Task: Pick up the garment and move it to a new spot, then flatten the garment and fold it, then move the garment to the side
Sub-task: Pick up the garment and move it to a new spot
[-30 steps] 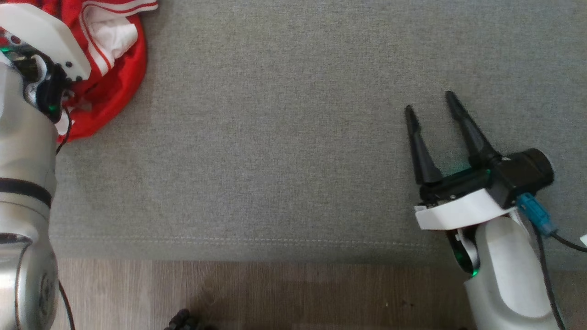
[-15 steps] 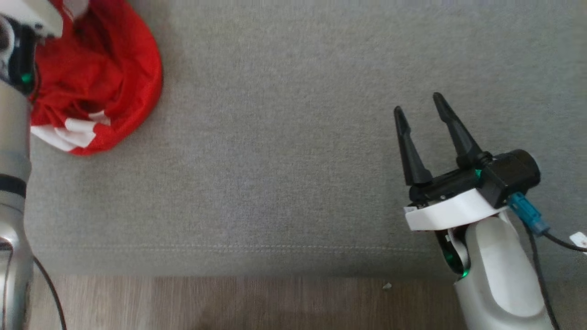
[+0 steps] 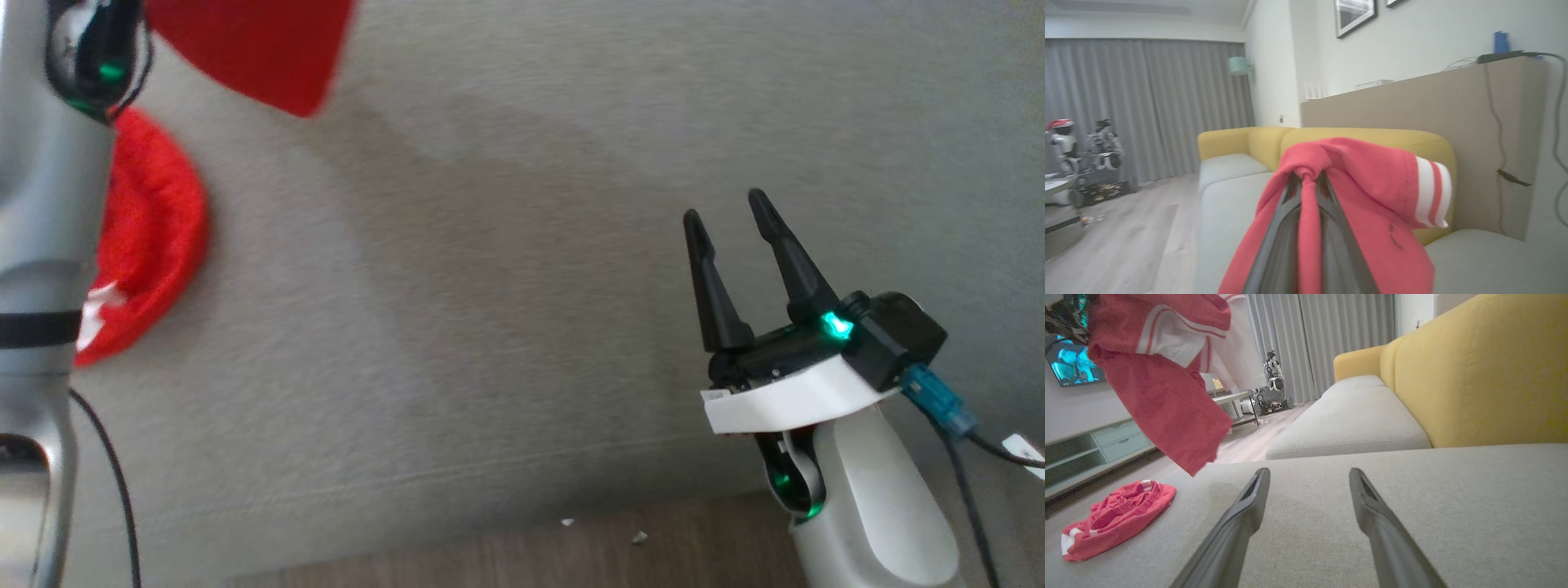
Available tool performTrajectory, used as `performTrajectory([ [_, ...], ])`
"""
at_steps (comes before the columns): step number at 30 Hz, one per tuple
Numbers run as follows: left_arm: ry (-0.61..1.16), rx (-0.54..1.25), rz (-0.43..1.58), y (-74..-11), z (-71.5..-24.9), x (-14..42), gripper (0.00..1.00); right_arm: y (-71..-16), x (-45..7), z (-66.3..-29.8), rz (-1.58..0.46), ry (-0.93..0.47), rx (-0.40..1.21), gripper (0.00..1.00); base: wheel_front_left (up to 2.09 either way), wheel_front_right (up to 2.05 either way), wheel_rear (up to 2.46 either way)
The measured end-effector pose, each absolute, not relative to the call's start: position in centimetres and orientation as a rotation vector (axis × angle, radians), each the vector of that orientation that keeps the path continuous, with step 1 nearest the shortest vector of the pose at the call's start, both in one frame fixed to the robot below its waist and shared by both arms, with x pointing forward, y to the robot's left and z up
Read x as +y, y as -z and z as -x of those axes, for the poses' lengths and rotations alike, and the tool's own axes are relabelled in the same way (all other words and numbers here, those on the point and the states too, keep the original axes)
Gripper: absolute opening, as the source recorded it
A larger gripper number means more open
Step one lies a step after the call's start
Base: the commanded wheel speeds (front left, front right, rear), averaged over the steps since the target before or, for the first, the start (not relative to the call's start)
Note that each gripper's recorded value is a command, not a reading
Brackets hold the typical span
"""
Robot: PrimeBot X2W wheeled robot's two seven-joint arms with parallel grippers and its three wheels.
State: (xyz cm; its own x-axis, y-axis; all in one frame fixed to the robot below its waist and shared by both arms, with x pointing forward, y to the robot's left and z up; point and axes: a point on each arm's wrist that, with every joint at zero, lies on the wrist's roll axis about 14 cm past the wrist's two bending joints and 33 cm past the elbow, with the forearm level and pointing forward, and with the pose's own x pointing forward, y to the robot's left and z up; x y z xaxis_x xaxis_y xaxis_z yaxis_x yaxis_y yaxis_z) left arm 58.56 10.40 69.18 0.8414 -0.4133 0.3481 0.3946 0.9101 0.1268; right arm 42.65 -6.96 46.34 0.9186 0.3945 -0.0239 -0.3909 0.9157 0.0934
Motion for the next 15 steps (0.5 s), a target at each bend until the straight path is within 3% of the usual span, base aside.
performTrajectory([
  [7, 0.696, -0.378, 0.082, -69.5, -56.6, -0.9, 0.0, -48.1, -10.7, -41.5, -0.117, -0.295, 0.006, 1.0, 0.0, 0.0, 0.0],
  [15, 0.933, -0.156, 0.173, -60.5, -52.1, -12.1, 0.0, -48.4, -14.2, -39.6, -0.095, -0.191, 0.012, 1.0, 0.0, 0.0, 0.0],
])
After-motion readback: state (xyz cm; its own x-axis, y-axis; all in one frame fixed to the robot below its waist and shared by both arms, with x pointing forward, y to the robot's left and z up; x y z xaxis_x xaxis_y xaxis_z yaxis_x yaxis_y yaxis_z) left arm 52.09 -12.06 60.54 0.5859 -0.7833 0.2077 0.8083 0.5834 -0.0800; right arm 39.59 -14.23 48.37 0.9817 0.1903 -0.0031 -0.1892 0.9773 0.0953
